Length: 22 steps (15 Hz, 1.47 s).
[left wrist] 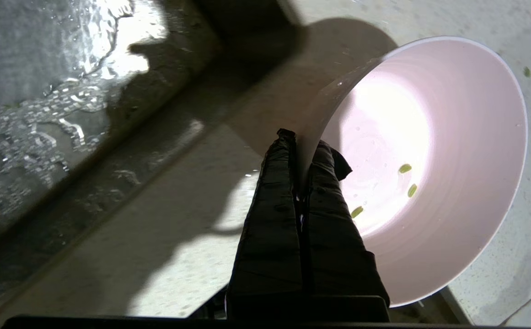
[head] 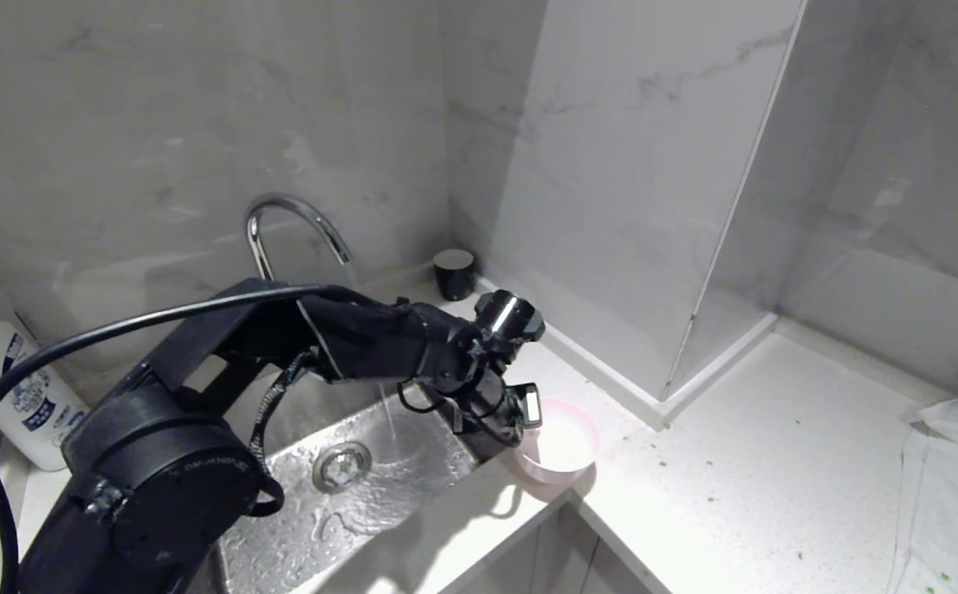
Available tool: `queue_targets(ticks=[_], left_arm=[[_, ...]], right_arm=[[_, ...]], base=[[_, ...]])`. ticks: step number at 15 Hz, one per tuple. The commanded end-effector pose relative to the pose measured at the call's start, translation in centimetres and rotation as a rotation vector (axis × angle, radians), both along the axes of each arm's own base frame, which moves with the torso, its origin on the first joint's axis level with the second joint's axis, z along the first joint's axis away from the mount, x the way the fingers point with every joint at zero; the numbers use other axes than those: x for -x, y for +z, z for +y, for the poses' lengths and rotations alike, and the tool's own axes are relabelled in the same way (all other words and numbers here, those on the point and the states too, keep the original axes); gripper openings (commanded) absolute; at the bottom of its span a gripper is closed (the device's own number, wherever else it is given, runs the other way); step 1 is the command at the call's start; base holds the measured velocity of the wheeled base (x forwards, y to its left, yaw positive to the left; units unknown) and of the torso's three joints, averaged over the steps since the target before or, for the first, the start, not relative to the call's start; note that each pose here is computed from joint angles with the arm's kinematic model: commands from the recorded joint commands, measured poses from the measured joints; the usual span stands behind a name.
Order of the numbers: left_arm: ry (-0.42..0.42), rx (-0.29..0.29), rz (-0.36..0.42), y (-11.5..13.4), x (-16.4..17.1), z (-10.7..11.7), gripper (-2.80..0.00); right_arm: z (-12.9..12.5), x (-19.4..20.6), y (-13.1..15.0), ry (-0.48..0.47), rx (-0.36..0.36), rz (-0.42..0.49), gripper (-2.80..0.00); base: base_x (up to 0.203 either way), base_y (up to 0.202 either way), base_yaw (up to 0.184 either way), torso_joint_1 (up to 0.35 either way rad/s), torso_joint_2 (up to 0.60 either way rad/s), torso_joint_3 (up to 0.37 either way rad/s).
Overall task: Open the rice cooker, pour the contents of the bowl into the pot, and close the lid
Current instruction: Fill a bowl with water from the tap
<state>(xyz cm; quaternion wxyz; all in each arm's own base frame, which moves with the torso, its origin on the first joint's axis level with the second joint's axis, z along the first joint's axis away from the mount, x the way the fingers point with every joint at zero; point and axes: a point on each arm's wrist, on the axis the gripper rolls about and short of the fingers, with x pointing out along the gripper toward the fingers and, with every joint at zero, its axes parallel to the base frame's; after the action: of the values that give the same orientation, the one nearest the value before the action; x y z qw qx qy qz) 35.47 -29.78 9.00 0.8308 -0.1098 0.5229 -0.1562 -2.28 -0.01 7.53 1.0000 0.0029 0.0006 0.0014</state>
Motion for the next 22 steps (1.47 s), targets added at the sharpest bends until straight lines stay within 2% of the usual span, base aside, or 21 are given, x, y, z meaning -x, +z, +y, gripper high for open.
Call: queue_targets(ticks=[1, 5, 8, 10, 12, 18, 22], left_arm=[[0.073, 0.010, 0.022, 1.5, -0.7, 4.1, -2.80], [0.209, 0.016, 0.031, 0.5, -2.1, 10.7, -2.80], [0.351, 0.033, -0.008, -0.3, -4.4, 16.4, -2.80], [0.420, 0.030, -0.014, -0.7, -5.5, 19.1, -2.80], [0.464, 0.036, -0.026, -0.6, -6.4, 20.9, -2.80], [0.552, 0.045, -0.050, -1.1, -8.6, 24.1, -2.80], [0.569, 0.051, -0.058, -1.0, -8.9, 24.7, -2.80]], right_arm=[[0.0, 0.0, 0.0, 0.000, 0.000, 0.002, -2.80], [0.0, 0.0, 0.0, 0.000, 0.000, 0.002, -2.80], [0.0, 0.0, 0.0, 0.000, 0.000, 0.002, -2.80], [0.0, 0.0, 0.0, 0.000, 0.000, 0.002, -2.80], [0.0, 0.0, 0.0, 0.000, 0.000, 0.002, -2.80], [0.0, 0.0, -0.1, 0.000, 0.000, 0.003, -2.80], [0.0, 0.0, 0.0, 0.000, 0.000, 0.002, -2.80]], base=[[0.000, 0.000, 0.000, 0.000, 0.00, 0.000], [0.000, 0.000, 0.000, 0.000, 0.00, 0.000], [0.000, 0.000, 0.000, 0.000, 0.00, 0.000], [0.000, 0.000, 0.000, 0.000, 0.00, 0.000], [0.000, 0.000, 0.000, 0.000, 0.00, 0.000], [0.000, 0.000, 0.000, 0.000, 0.00, 0.000], [0.000, 0.000, 0.000, 0.000, 0.00, 0.000]])
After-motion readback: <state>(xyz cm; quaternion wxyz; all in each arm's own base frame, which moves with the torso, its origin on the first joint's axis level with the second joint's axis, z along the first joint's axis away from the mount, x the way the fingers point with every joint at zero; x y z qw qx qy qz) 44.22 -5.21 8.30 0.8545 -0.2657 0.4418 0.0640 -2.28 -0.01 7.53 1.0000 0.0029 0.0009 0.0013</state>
